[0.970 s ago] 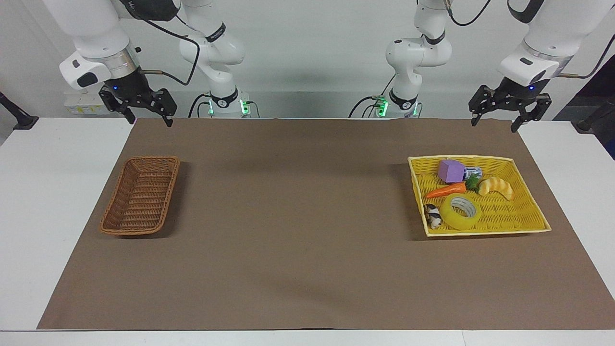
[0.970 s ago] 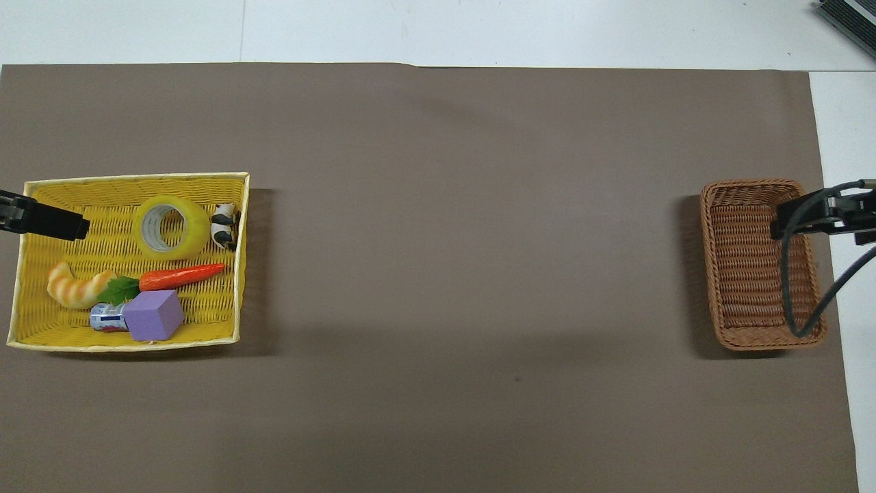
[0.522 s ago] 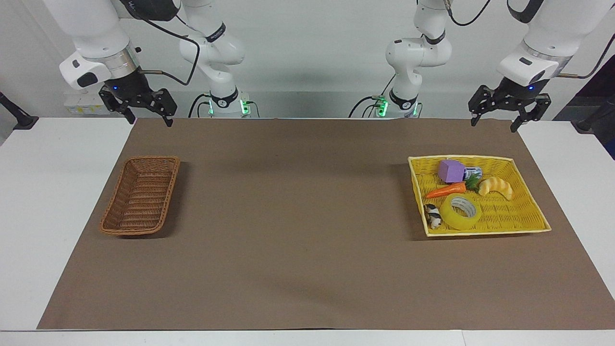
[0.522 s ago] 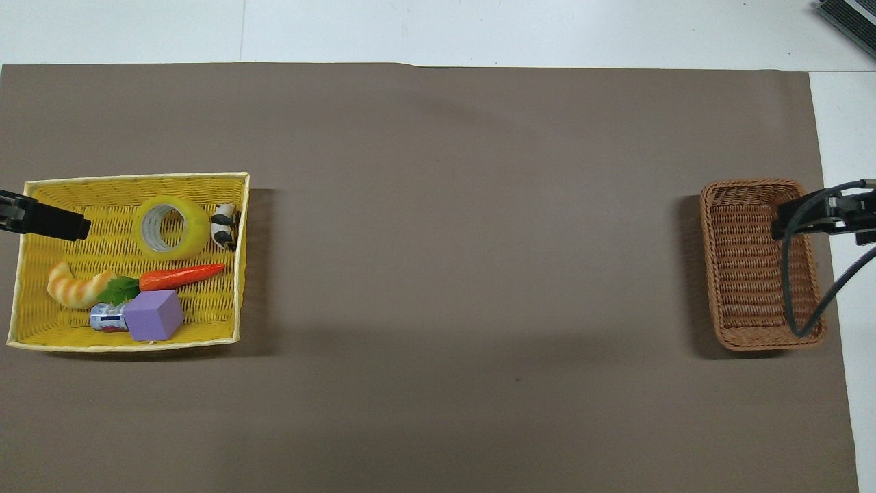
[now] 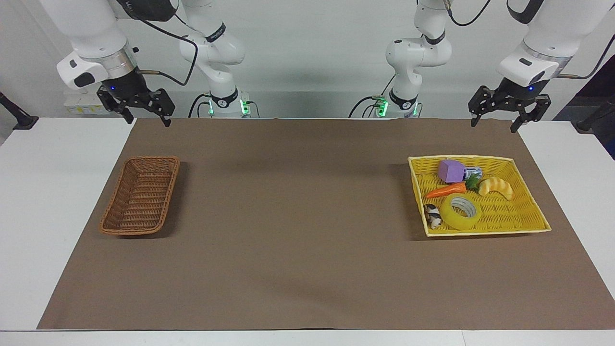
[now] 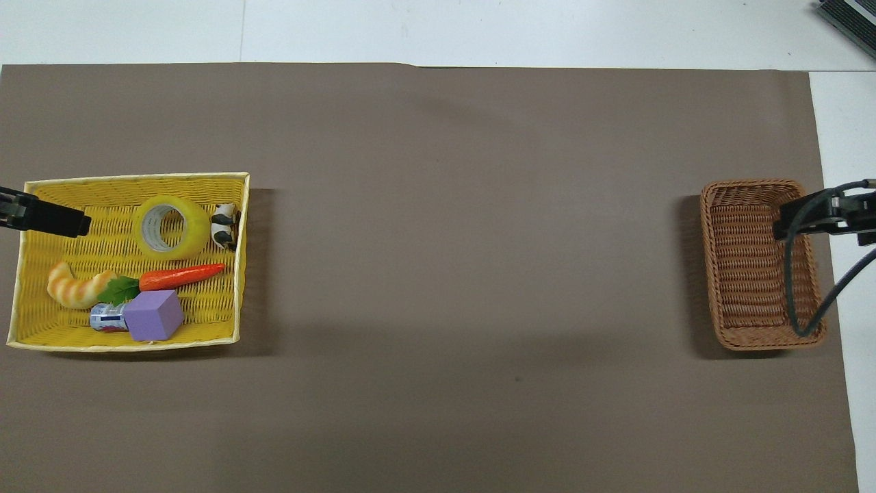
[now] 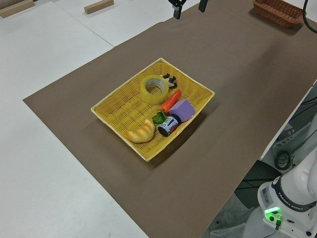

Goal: Move tape to another basket

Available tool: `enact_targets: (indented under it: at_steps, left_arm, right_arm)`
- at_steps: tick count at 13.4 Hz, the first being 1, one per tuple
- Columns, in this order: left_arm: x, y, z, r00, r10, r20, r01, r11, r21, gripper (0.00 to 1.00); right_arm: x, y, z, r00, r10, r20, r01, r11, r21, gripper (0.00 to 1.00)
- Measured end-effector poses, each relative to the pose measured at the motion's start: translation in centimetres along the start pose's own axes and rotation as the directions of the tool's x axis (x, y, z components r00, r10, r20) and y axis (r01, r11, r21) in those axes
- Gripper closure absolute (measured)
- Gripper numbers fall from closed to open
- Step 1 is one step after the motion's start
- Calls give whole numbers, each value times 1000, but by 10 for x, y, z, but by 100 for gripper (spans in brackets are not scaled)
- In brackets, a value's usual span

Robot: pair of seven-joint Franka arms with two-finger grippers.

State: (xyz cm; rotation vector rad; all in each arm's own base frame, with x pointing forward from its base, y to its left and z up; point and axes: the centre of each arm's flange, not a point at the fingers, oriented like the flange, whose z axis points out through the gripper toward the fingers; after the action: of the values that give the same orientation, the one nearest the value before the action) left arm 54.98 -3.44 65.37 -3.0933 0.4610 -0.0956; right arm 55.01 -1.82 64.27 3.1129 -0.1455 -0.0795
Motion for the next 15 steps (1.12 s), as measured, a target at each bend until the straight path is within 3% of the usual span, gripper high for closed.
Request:
enact_targets:
  at_steps: [4, 15]
  left_arm:
    - [3, -17, 24, 1000, 1, -25, -1, 1000, -10, 0]
    - [24, -46, 153, 997, 30, -68, -30, 1000, -1, 0]
  right_arm:
    - [0, -1, 0, 1000, -3, -1, 3, 1000, 0, 0]
    - [-6, 2, 11, 1000, 3, 24, -3, 1000, -3, 0]
